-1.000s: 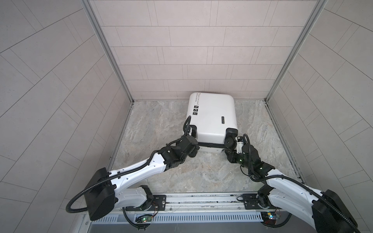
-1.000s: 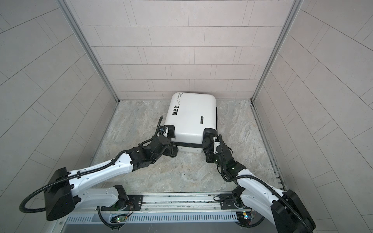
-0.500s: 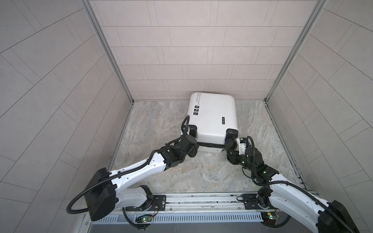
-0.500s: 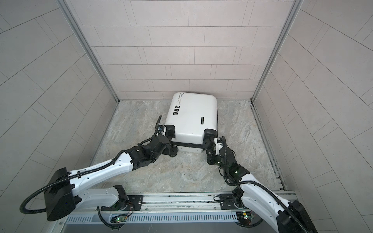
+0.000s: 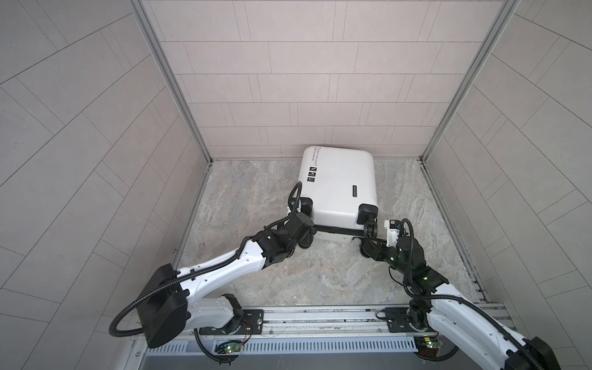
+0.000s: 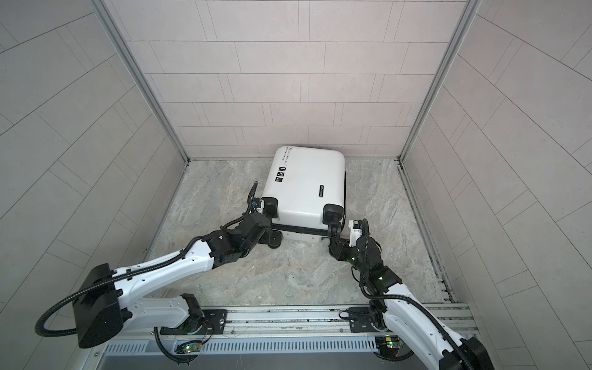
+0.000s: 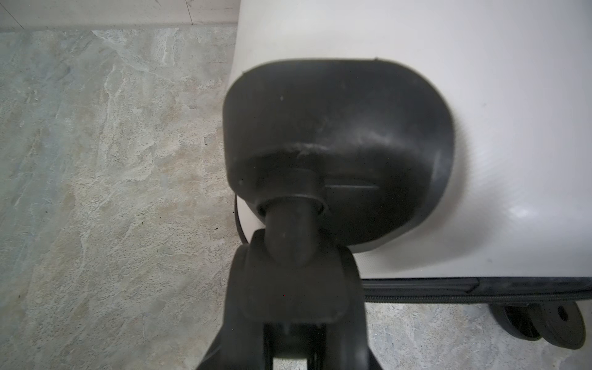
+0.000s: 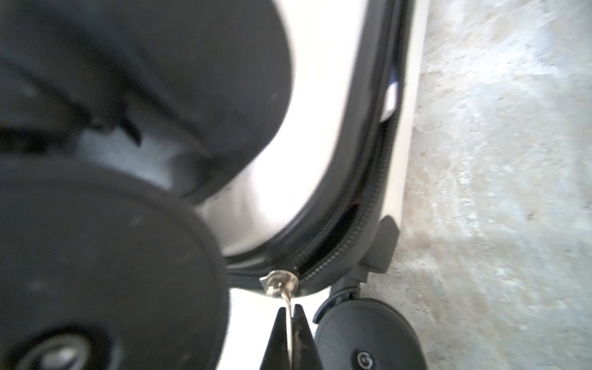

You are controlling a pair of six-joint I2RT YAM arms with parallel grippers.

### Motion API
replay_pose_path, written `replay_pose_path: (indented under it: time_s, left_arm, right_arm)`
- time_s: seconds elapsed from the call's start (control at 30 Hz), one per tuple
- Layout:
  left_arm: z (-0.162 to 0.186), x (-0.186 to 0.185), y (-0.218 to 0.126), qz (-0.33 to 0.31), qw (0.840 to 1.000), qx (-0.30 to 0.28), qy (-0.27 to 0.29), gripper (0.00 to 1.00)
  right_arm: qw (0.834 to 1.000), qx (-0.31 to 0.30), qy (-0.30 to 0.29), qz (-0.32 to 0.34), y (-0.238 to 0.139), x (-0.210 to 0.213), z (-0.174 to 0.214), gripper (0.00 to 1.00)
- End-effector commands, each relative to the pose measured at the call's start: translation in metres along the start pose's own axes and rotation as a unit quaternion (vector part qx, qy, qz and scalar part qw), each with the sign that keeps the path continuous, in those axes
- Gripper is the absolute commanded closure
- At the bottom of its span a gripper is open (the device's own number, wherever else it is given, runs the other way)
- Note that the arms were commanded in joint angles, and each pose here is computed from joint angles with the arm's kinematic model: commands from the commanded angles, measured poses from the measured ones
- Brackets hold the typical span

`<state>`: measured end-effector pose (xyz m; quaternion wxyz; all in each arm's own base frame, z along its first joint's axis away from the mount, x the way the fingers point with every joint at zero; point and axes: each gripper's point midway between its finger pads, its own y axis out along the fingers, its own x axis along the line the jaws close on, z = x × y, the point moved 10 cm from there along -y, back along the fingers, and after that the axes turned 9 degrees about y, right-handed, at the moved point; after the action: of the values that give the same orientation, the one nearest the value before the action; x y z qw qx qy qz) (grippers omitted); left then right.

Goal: Pack the luggage

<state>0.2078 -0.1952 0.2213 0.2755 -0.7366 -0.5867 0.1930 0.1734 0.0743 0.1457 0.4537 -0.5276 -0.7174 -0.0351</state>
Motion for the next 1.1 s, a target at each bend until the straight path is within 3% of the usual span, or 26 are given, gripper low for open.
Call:
replay_pose_path:
  time_s: [0.0,0.5,1.07]
  left_arm:
    - [0.02,0.023,0.014,-0.078,0.996,0.048,0.01,1.0]
    - [0.025,0.026,0.022,-0.086,0.994,0.059,0.011,1.0]
    - [0.03,0.031,0.029,-0.091,0.993,0.074,0.013,1.0]
  right_arm:
    - [0.998,-0.033,0.027,0.046,-0.002,-0.015,-0.007,1.0]
    - [0.998,0.025,0.023,0.059,0.014,-0.02,-0.026,1.0]
    - [0.993,0.038,0.017,0.111,0.016,-0.024,-0.055,1.0]
